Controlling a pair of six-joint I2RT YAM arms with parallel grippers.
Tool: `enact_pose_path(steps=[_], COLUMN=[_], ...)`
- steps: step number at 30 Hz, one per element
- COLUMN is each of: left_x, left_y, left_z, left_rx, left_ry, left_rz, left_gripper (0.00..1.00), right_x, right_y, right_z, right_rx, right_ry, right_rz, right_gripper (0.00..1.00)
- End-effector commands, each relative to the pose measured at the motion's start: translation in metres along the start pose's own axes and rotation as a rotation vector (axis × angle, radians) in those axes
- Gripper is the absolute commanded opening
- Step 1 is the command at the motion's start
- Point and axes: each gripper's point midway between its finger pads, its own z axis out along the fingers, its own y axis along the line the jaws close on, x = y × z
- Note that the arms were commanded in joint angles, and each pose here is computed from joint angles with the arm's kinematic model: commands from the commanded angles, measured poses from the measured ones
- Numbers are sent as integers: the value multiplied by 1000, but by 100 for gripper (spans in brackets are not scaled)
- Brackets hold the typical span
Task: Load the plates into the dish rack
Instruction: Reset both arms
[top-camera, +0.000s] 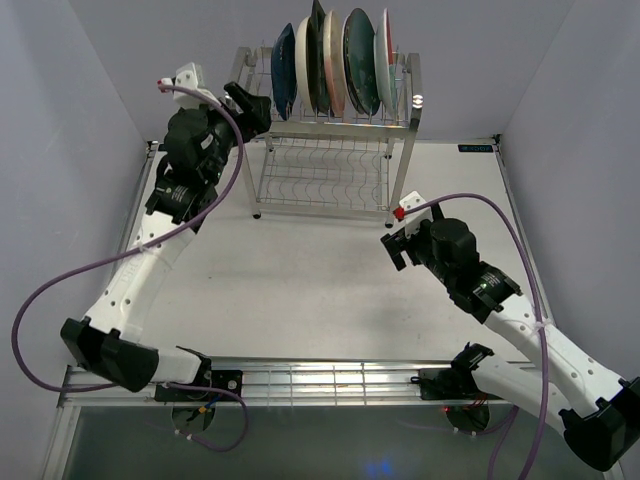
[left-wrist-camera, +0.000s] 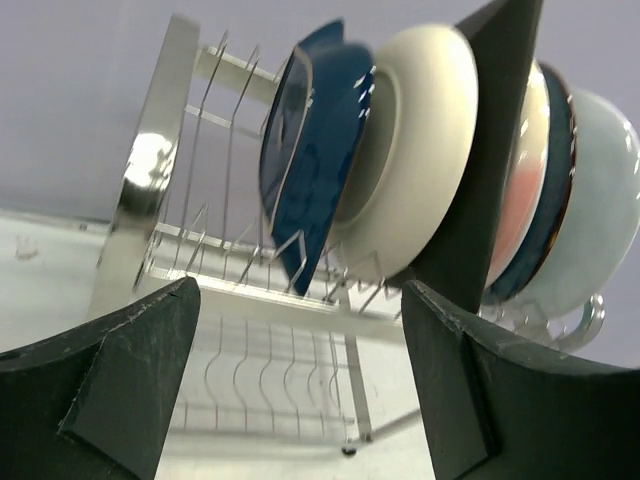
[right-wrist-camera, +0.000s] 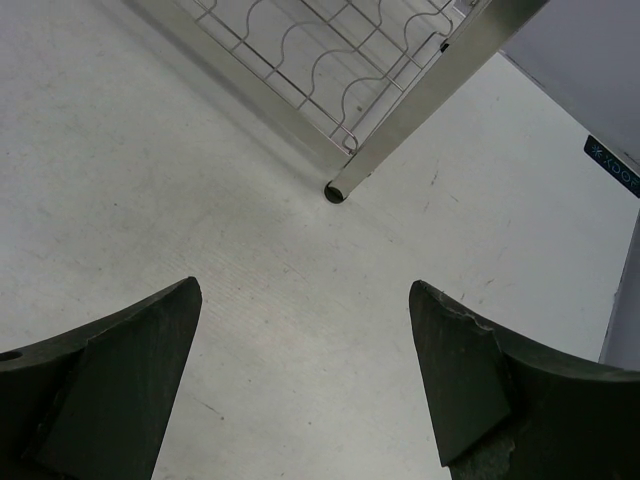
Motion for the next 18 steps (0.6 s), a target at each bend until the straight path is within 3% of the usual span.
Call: enact_pose_path(steps=[1, 7, 11, 18], left_x=[-21, 34, 46, 130], left_y=[-1, 38, 46, 83], left_z=[-36, -86, -110, -136], left_rx=[42, 12, 38, 27], left_ry=[-95, -31, -44, 78], left_rz=[-62, -72, -95, -121], left_gripper=[92, 98, 98, 98], right_x=[-24, -26, -22, 18], right_y=[-9, -21, -23, -18], right_z=[-5, -10, -16, -31], right_rx=[22, 48, 58, 90], right_ry=[-96, -138, -151, -158], right_rz=[-23, 15, 60, 26], right_gripper=[90, 90, 90, 90])
